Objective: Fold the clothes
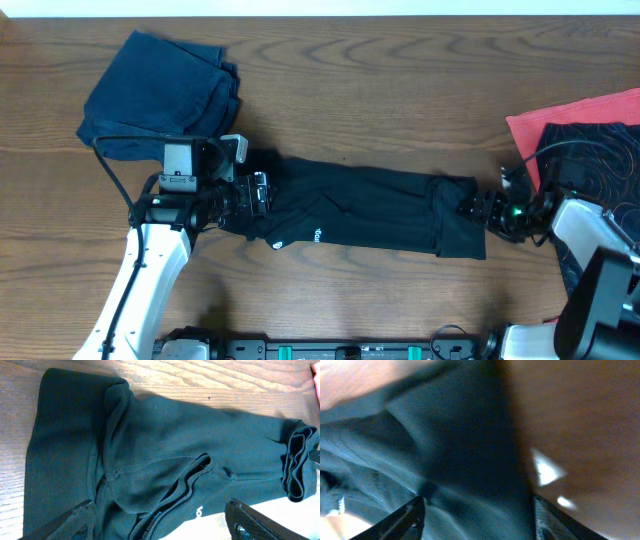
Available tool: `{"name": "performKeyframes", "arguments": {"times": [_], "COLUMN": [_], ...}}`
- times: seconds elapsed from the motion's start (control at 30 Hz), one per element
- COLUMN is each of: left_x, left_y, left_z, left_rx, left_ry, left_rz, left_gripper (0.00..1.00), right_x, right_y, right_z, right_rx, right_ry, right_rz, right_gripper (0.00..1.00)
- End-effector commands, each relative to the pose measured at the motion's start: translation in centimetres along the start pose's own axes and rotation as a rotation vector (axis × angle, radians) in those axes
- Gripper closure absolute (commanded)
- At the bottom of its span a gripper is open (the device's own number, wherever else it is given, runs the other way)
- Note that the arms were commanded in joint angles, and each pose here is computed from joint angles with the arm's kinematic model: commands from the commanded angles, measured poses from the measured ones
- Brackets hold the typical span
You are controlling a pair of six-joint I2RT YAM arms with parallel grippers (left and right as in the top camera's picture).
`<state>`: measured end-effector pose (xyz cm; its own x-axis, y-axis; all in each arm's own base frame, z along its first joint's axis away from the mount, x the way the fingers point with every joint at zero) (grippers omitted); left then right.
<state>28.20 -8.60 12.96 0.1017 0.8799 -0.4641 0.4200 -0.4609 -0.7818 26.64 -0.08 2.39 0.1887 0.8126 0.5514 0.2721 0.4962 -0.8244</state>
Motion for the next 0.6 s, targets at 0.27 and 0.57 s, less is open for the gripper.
{"name": "performKeyframes", "arguments": {"times": [0.27,0.57], "left_x": [-0.3,-0.3], "left_y": [-0.4,-0.4], "left_z": [-0.6,-0.6], "left_rx": [-0.016,-0.017], "left_ry": [0.024,0.033], "left_rz": [0.008,0.008], "left_gripper": [0.16,0.16], "right_x": [1.0,0.2], "right_y": [1.1,-5.6], "right_z": [1.8,-1.3], "right_rx": [0.06,-0.089], "right_ry": [-0.046,0.096], "right_rz": [-0.144,0.14], "right_gripper": [0.99,0.99]}}
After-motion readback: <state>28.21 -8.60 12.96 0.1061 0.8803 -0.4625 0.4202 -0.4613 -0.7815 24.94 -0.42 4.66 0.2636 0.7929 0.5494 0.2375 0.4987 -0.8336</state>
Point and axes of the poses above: each gripper's point midway between its finger pads, its own y axis out along the fingers, its own x axis along the line the jaws close on, z = x × y, the point moved 2 cm from there along -y, back along the fingers, and after that the axes turned 2 degrees about -y, right-handed, at the moved point
